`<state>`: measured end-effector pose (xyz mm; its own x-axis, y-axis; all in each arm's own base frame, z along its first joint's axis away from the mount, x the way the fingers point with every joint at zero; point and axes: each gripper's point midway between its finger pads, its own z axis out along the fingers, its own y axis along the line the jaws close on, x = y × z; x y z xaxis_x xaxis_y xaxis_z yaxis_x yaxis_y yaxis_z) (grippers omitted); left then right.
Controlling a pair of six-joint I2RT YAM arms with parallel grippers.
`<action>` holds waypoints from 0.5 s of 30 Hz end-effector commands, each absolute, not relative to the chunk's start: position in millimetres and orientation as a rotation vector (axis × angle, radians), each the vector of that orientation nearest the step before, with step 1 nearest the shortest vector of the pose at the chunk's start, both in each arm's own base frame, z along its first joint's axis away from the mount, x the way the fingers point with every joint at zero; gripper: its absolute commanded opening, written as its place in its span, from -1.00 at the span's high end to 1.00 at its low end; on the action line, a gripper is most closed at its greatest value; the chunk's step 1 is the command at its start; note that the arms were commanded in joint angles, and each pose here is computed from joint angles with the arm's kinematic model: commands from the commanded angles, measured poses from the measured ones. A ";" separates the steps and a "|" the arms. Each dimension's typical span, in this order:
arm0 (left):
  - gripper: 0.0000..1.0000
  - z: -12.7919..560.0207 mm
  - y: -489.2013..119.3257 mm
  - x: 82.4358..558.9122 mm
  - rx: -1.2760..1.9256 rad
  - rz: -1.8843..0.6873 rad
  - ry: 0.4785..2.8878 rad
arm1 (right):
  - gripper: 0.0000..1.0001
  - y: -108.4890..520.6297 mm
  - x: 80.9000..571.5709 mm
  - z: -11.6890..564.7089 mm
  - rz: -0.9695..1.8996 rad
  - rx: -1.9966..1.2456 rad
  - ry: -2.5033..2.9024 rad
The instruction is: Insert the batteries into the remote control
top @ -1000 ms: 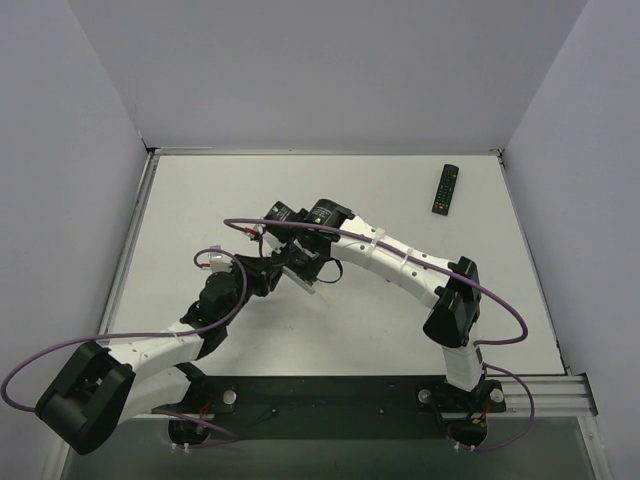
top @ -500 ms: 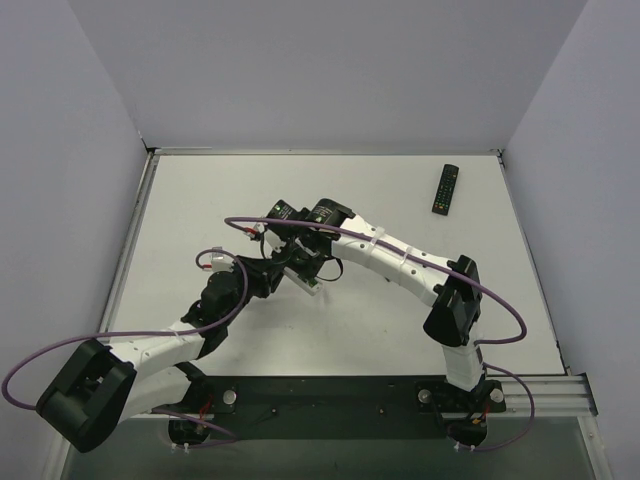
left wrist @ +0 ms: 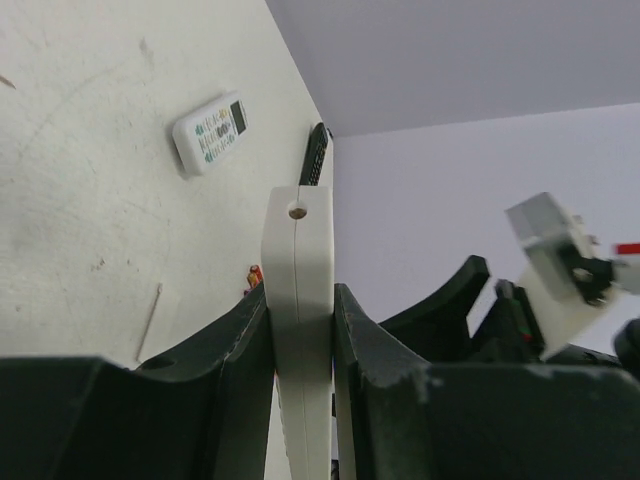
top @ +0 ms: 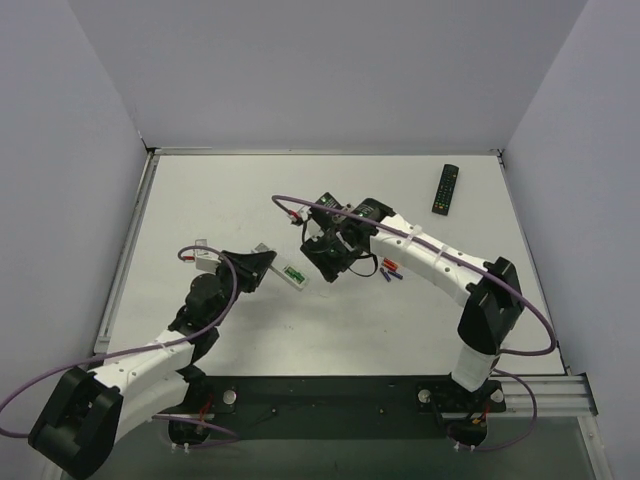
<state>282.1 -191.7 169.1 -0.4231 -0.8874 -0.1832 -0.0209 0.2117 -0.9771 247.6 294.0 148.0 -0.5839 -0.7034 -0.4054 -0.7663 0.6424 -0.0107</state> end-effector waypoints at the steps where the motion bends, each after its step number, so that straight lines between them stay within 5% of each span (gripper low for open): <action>1: 1.00 170.1 -169.8 279.5 -0.772 -1.215 1.621 | 0.02 275.9 253.4 122.6 0.231 -1.179 2.492; 15: 1.00 153.7 -138.0 247.6 -0.815 -1.166 1.594 | -0.01 296.9 307.1 49.7 0.067 -1.124 2.476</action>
